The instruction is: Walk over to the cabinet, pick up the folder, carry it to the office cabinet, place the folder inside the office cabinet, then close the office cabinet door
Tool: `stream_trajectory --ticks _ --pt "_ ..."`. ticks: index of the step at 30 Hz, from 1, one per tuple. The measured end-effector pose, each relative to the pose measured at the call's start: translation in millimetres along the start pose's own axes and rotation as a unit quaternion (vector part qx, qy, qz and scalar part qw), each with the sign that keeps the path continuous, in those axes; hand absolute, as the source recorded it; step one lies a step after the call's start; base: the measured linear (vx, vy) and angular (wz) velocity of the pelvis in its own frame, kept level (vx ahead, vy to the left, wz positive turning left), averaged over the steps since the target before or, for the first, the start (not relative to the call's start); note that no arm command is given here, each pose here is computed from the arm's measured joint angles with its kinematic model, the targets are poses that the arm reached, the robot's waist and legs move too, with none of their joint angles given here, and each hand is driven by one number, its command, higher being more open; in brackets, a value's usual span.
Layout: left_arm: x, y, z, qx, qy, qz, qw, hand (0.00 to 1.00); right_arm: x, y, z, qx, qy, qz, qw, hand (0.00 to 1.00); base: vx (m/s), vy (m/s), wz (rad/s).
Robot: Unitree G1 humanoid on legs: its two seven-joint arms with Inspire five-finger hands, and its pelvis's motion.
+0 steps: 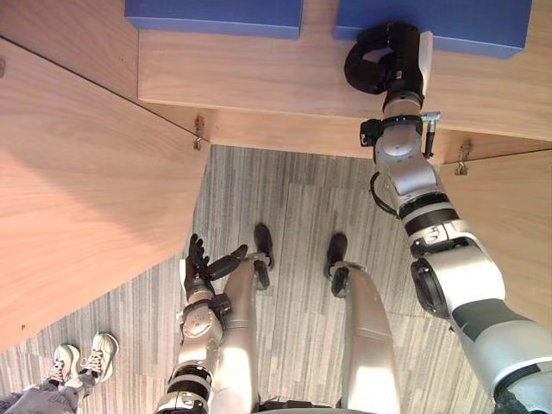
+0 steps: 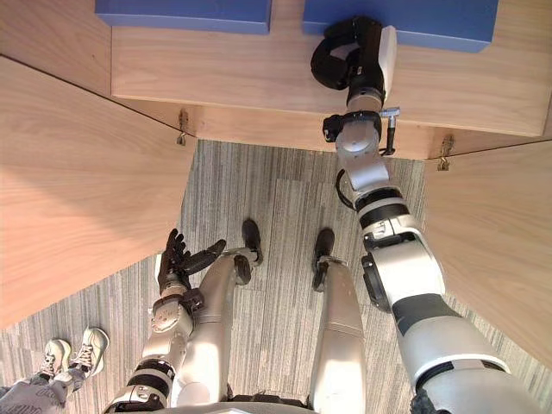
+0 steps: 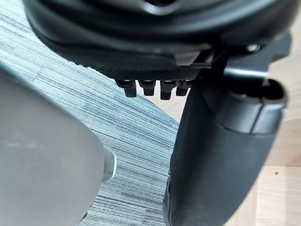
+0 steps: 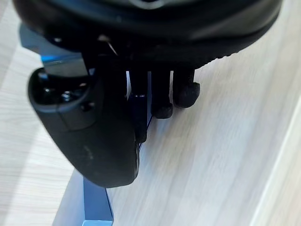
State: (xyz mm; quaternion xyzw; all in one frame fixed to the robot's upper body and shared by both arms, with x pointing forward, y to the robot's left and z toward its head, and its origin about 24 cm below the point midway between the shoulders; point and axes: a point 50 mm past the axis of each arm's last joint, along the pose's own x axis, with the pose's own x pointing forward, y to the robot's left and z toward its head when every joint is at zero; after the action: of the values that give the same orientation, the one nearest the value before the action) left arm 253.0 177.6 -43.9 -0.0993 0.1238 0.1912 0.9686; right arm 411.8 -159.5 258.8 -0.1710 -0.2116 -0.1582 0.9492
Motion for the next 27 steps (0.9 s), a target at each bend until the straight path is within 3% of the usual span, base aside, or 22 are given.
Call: stream_trajectory --ticks 4,6,8,12,16,17,20,27 --pt "0.9 -3.2 1.3 -0.012 0.002 -0.001 1.000 1.00 -11.1 -6.1 9.0 0.072 -0.023 -0.006 0.997 0.00 -0.04 -0.045 0.01" --pt "0.2 -6.3 -0.2 -0.015 0.010 -0.003 1.000 1.00 -41.8 -10.8 12.2 0.105 -0.080 0.004 0.991 0.00 0.03 -0.023 -0.05" --pt "-1.4 -8.5 -5.1 -0.013 0.025 -0.006 1.000 1.00 -68.2 -12.5 -3.9 0.120 -0.082 0.016 0.989 0.00 0.05 -0.001 0.00" --pt "-13.8 -4.8 -22.9 0.020 0.053 -0.023 0.998 1.00 -157.7 1.2 -71.1 0.174 0.025 0.077 0.981 0.00 0.01 0.007 -0.16" --pt "-28.4 11.1 -49.4 0.071 0.107 -0.030 0.991 1.00 -240.2 2.7 -133.7 0.156 0.187 0.104 0.964 0.00 0.03 0.028 -0.40" --pt "-34.9 20.1 -61.1 0.087 0.133 -0.025 0.987 1.00 -263.4 0.0 -153.4 0.140 0.241 0.099 0.955 1.00 0.10 0.037 -0.40" --pt "-44.9 42.1 -79.5 0.119 0.180 -0.012 0.976 1.00 -319.0 -14.1 -207.6 0.108 0.396 0.054 0.910 1.00 0.18 0.022 -0.42" --pt "-57.2 68.4 -92.5 0.140 0.219 0.006 0.966 1.00 -396.2 -66.8 -251.7 0.072 0.565 -0.063 0.819 1.00 0.17 0.041 -0.40"
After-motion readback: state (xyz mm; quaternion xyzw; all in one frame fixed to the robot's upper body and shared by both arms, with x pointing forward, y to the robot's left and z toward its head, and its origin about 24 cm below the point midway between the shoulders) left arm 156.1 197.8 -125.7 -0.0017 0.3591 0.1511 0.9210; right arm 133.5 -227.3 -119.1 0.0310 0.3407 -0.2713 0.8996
